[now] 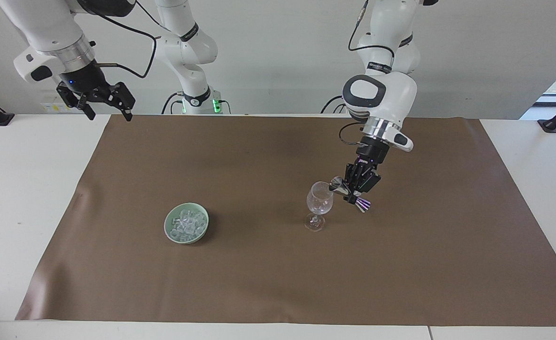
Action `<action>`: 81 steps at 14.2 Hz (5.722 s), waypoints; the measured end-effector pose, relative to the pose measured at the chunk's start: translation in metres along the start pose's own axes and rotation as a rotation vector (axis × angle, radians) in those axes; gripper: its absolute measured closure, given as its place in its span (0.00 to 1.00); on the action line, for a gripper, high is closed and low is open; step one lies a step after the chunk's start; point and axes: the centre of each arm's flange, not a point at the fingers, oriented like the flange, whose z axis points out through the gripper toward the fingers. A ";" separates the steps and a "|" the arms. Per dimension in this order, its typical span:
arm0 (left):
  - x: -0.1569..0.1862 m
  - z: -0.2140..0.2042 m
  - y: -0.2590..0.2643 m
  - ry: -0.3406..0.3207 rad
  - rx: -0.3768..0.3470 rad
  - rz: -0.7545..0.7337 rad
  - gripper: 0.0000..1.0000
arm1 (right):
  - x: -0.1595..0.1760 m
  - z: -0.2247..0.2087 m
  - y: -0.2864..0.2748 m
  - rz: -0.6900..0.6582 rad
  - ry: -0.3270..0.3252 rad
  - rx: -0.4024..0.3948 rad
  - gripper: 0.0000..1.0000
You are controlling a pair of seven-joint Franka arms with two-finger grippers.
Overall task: Pour wine and add ice with both arms
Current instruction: 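Position the silver cup above the clear glass rim with the left gripper, then tilt the silver cup over the clear glass with the left gripper, then hold the silver cup tilted over the glass with the left gripper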
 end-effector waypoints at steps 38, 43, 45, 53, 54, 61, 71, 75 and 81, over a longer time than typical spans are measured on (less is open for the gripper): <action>-0.018 0.004 -0.010 0.106 -0.057 0.357 0.78 | 0.000 0.000 0.000 0.000 0.000 0.000 0.00; -0.018 0.003 -0.009 0.114 -0.060 0.378 0.78 | 0.000 0.000 0.000 0.000 0.000 0.000 0.00; -0.018 0.003 -0.009 0.117 -0.062 0.382 0.78 | 0.000 0.000 0.000 0.000 0.000 0.000 0.00; -0.022 0.005 -0.006 0.123 -0.071 0.433 0.78 | 0.000 0.000 0.000 0.000 0.000 0.000 0.00; -0.022 0.006 -0.006 0.124 -0.072 0.443 0.78 | 0.000 0.000 0.000 0.000 0.000 0.000 0.00; -0.022 0.006 -0.005 0.128 -0.071 0.487 0.78 | 0.000 0.000 0.000 0.000 0.000 0.000 0.00; -0.022 0.005 -0.005 0.137 -0.073 0.505 0.78 | 0.000 0.000 0.000 0.000 0.000 0.000 0.00; -0.022 0.005 -0.005 0.138 -0.073 0.506 0.78 | 0.000 0.000 0.000 0.000 0.000 0.000 0.00; -0.022 0.005 -0.005 0.139 -0.072 0.527 0.78 | 0.000 0.000 0.000 0.000 0.000 0.000 0.00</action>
